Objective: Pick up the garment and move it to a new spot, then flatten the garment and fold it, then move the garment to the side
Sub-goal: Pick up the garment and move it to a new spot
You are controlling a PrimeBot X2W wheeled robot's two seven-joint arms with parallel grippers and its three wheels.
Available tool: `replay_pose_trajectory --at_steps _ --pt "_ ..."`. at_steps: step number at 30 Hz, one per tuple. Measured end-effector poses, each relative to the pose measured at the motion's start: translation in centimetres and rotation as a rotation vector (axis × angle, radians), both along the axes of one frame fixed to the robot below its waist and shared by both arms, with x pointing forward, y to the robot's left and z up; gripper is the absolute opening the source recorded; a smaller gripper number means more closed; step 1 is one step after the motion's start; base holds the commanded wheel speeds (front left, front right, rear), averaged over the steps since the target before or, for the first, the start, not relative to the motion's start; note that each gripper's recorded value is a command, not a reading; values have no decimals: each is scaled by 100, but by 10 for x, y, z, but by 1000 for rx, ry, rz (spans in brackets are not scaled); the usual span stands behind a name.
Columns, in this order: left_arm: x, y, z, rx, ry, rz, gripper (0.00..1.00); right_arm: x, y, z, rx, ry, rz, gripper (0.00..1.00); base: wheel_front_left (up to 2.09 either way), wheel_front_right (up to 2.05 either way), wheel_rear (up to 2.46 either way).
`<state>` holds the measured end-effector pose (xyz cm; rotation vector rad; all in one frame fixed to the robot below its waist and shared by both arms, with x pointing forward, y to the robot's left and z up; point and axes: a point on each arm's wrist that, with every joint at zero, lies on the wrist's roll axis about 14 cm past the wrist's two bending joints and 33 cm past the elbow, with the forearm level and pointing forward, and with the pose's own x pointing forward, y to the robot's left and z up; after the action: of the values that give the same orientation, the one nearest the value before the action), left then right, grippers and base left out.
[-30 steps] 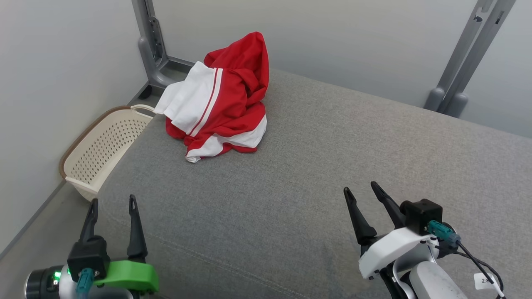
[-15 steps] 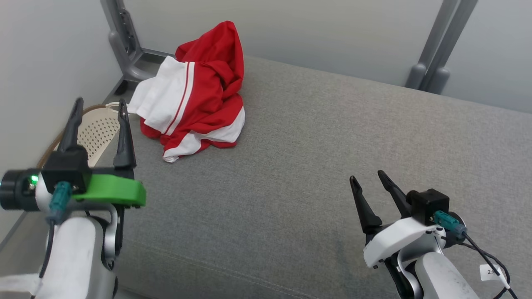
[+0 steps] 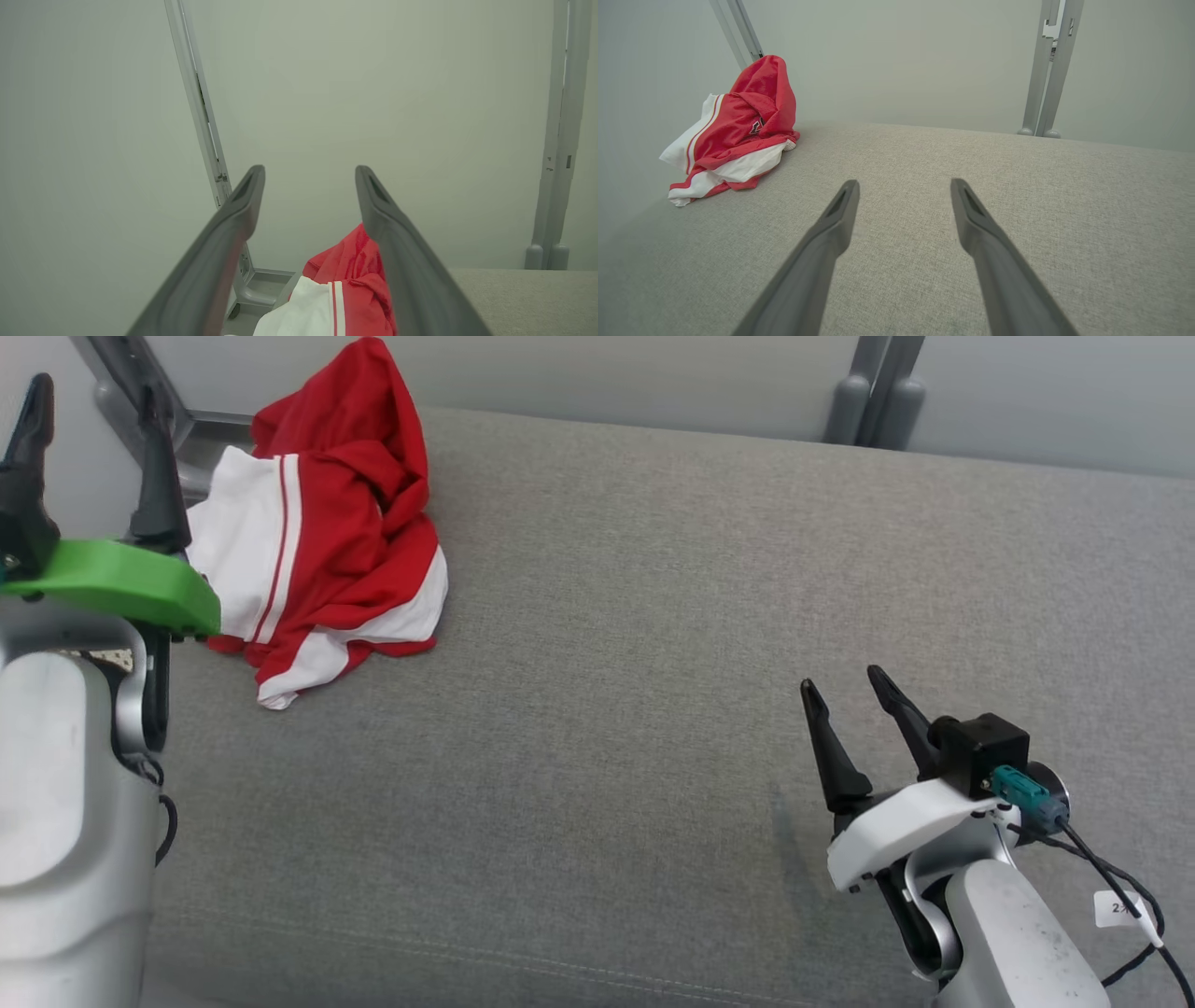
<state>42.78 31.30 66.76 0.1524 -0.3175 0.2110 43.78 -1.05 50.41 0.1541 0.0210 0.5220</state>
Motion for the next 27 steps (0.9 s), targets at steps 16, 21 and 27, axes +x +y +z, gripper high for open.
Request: replay_pose_trajectory --at_steps 16,21,27 --pt "90 15 -113 -133 399 -31 100 22 -46 -13 -32 21 -117 100 0 0 0" --pt "102 10 -155 -150 538 -35 100 26 -61 -17 -42 27 -153 100 0 0 0" --pt "108 10 -204 -171 697 -16 100 27 -79 -28 -58 50 -197 100 0 0 0"
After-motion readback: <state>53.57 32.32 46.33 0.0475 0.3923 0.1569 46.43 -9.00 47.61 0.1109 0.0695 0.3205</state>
